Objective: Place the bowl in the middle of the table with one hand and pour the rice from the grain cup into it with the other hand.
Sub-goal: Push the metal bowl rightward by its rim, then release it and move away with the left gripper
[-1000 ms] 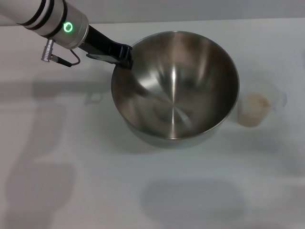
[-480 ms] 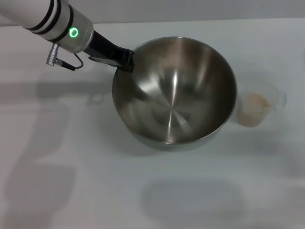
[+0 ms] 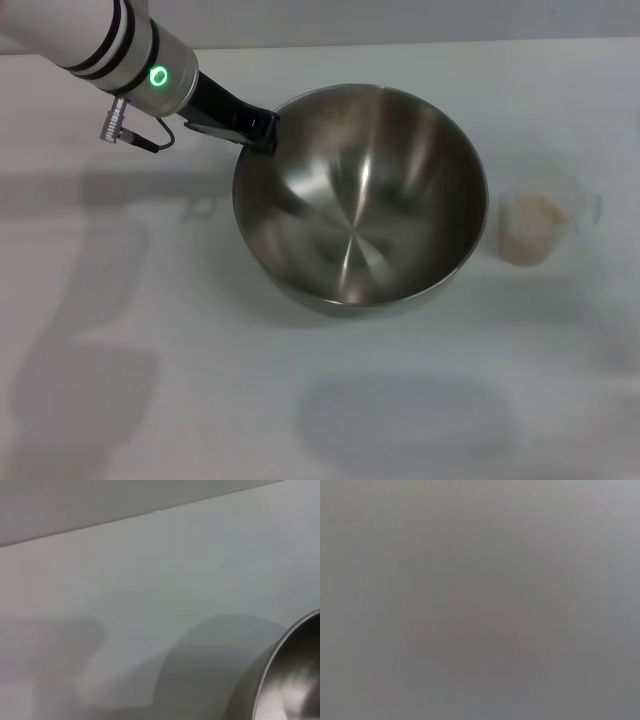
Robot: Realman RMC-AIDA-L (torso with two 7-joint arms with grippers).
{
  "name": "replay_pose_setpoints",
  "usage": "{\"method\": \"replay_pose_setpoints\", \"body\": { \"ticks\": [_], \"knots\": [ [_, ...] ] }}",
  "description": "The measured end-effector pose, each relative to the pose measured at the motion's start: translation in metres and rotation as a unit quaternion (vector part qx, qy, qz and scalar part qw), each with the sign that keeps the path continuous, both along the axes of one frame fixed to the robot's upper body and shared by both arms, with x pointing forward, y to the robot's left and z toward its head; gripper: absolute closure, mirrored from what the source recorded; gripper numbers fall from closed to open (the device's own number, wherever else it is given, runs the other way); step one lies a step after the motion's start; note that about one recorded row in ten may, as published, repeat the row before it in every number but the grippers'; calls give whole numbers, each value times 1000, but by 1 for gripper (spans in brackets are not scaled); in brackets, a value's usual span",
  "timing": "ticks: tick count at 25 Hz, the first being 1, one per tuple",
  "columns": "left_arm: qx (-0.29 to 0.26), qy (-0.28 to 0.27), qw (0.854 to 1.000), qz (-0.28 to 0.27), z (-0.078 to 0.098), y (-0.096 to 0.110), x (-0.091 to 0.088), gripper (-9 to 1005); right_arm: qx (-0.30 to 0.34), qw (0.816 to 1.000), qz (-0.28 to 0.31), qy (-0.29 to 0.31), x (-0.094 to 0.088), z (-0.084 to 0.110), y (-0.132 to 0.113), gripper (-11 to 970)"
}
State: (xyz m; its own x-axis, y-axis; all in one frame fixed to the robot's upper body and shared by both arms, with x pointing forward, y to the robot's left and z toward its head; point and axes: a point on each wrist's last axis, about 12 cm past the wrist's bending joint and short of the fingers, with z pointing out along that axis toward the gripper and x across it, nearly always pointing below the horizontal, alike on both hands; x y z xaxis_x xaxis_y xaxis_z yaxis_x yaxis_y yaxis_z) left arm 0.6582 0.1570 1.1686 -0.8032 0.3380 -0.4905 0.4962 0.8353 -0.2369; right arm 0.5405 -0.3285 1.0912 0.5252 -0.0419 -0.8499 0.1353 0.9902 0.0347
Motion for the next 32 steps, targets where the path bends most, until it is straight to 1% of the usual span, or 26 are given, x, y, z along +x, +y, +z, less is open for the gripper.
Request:
{"method": "replay_pose_setpoints", "body": {
  "ticks": [15, 23, 27, 32],
  "knots": [
    [2, -11, 1000, 2, 0, 1, 2, 919, 1, 1000, 0, 0, 0, 0, 1, 327],
    [-4, -17, 1000, 12, 0, 4, 5, 914, 1, 1000, 0, -1, 0, 0, 1, 327],
    [-6, -22, 1000, 14, 1, 5, 6, 803, 0, 1000, 1, -4, -1, 0, 1, 327],
    [-19, -51, 998, 25, 14, 12, 10, 804, 0, 1000, 1, -6, -1, 1, 1, 328]
  ]
}}
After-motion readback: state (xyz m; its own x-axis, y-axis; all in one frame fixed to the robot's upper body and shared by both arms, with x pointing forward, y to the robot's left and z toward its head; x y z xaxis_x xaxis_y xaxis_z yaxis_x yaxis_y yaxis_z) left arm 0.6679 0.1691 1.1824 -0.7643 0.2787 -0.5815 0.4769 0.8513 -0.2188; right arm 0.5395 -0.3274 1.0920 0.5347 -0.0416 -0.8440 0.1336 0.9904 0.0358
